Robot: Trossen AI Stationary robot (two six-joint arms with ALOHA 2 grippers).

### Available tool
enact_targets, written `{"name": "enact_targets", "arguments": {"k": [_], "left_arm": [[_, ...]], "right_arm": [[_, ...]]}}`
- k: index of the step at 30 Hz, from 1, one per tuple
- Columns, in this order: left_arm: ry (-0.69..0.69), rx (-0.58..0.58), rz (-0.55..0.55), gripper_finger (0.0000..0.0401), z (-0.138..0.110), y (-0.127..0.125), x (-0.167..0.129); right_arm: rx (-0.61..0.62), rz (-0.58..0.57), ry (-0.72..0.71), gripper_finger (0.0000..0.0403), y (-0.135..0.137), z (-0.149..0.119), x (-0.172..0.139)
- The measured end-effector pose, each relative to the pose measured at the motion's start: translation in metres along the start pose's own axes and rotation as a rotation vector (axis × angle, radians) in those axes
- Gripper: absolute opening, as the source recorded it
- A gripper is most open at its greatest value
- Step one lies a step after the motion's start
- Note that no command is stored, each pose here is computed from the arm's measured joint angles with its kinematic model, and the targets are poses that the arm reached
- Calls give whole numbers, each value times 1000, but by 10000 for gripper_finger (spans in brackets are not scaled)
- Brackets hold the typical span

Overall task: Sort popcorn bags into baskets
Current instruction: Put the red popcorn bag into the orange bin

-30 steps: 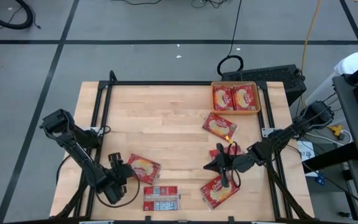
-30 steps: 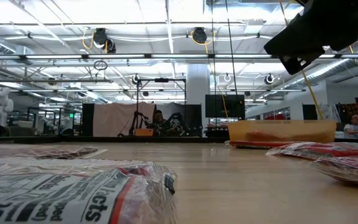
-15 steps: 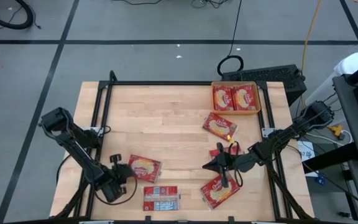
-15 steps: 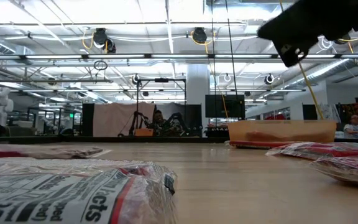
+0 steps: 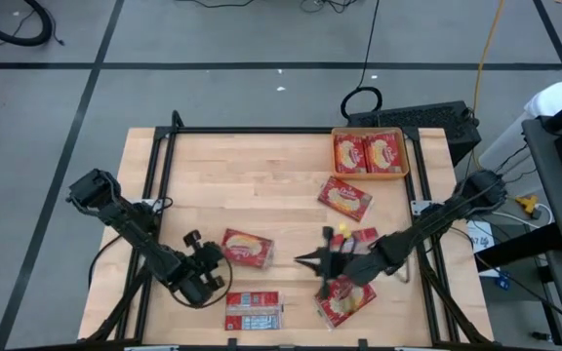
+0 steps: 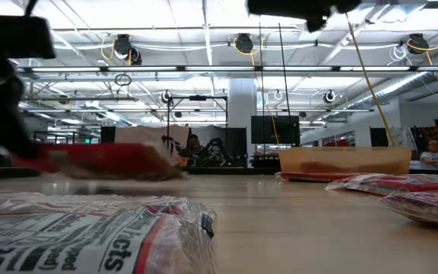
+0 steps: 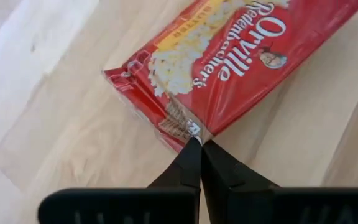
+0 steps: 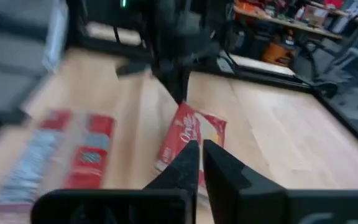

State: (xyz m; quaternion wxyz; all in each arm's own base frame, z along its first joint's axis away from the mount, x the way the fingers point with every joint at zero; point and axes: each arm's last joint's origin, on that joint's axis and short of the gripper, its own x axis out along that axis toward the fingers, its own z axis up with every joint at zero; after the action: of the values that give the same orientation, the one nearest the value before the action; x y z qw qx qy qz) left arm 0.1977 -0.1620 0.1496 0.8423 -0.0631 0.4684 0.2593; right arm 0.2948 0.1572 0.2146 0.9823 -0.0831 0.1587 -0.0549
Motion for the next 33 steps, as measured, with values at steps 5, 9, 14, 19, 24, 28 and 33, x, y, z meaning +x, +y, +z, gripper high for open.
{"name": "enact_targets", "arguments": {"k": [5, 9, 14, 19, 24, 28, 33], "left_arm": [[-21, -45, -6, 3, 29, -2, 2], [-42, -68, -28, 2, 44, -3, 7], [-60, -108, -76, 2, 59, -3, 14], [-73, -135, -157, 2, 72, -6, 18], [-91, -124, -218, 2, 80, -8, 20], [-101, -108, -235, 5, 82, -9, 20], [-163, -1, -301, 42, 84, -18, 15]], "right_arm": [[-146, -33, 115, 68, 15, 1, 37], [-203, -21, 170, 130, 22, -4, 60], [-275, -4, 219, 194, 28, -19, 78], [-315, -51, 282, 210, 23, -35, 91], [-351, -191, 329, 173, 16, -43, 92], [-377, -201, 333, 95, 19, -41, 87], [-414, -155, 373, 13, 21, -45, 84]]}}
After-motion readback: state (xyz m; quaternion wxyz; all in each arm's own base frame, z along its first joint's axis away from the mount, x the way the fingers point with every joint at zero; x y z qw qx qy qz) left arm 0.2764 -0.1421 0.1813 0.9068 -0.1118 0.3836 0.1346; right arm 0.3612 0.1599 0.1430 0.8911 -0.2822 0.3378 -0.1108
